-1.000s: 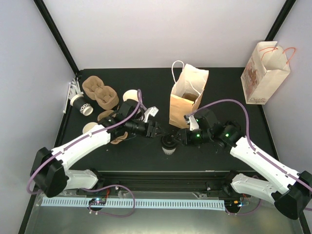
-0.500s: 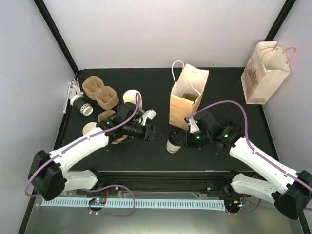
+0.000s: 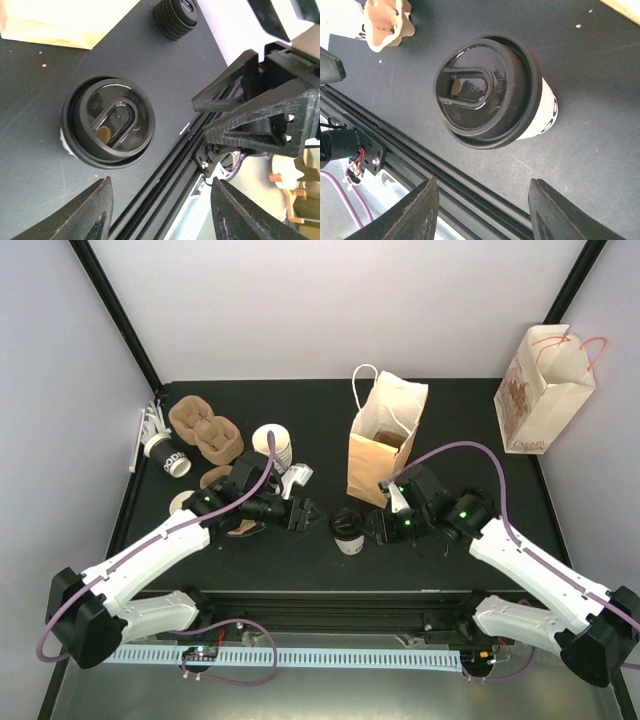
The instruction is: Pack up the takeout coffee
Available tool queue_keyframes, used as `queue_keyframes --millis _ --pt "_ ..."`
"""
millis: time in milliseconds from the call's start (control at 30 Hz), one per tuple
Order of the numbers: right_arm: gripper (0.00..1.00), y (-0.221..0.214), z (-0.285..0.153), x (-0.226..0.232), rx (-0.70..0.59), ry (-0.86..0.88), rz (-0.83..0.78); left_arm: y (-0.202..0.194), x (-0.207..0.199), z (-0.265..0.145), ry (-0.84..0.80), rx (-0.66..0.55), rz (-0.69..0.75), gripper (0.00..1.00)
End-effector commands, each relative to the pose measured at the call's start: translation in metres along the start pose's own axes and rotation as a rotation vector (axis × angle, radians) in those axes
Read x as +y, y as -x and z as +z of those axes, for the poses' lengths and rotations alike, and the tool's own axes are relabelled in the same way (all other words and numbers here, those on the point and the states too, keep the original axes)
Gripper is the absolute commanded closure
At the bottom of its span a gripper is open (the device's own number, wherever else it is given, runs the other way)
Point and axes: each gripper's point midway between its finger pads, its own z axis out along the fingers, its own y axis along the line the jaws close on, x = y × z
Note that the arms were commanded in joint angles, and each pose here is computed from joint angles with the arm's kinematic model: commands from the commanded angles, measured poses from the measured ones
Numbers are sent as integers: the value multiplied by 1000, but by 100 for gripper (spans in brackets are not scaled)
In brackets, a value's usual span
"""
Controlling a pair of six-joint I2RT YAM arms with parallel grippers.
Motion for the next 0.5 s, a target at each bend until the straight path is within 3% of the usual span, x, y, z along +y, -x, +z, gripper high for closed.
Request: queue_keyframes --millis 0,167,267,400,467 --pt "46 11 -11 -8 -18 -94 -70 -2 7 -10 60 -18 62 44" --pt "35 12 -13 4 -5 -116 -152 -10 9 -10 80 -18 101 45" --pt "23 13 -8 10 3 -167 -201 -15 12 -7 91 -9 104 45" --pt "19 19 3 6 15 -273 -230 -17 24 -3 132 -17 55 45" --pt "15 22 7 10 18 -294 -259 -19 29 1 138 -16 29 50"
